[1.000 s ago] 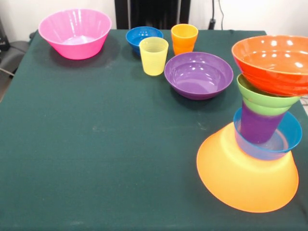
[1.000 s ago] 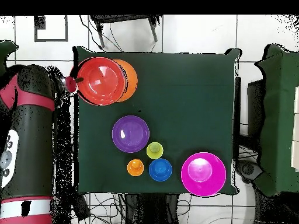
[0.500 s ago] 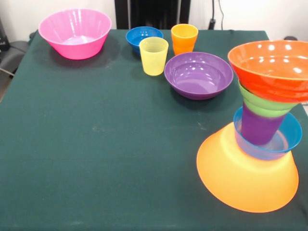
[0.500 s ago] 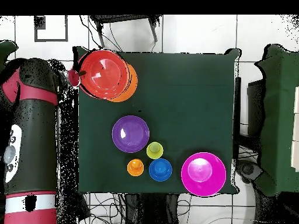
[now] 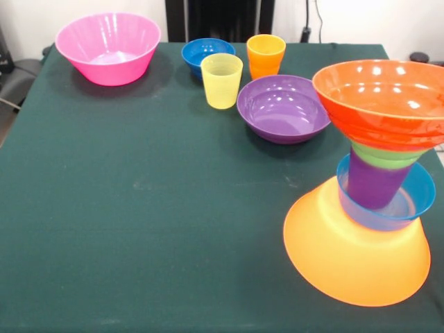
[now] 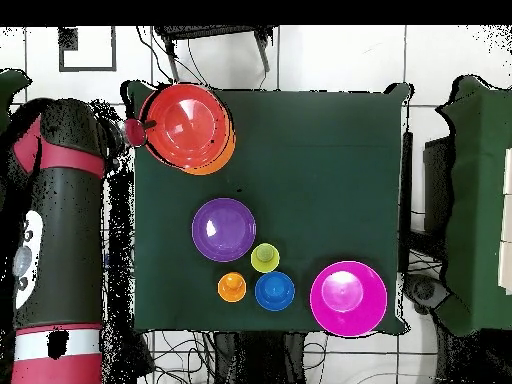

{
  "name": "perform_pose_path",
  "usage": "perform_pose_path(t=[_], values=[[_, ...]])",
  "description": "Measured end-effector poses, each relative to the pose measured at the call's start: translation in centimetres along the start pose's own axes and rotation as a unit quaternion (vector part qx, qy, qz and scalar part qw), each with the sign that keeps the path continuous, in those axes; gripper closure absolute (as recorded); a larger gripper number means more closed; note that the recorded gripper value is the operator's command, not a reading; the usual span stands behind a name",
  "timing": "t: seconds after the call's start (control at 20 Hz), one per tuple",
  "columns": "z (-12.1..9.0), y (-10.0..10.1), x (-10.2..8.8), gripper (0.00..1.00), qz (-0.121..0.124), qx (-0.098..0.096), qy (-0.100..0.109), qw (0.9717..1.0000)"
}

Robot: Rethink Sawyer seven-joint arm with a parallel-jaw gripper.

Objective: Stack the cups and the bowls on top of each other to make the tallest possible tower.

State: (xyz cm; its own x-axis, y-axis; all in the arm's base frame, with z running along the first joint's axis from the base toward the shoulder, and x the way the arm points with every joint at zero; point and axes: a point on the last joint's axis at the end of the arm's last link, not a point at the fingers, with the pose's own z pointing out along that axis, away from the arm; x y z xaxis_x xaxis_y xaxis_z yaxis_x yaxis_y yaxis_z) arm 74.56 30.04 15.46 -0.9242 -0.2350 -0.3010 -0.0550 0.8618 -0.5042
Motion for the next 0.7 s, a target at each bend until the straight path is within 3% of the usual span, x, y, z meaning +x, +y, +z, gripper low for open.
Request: perform_pose_path(t=[0.7], values=[[-0.09,0.36,0.19,1.00,-0.005,0.001,-0.001,1.0000]])
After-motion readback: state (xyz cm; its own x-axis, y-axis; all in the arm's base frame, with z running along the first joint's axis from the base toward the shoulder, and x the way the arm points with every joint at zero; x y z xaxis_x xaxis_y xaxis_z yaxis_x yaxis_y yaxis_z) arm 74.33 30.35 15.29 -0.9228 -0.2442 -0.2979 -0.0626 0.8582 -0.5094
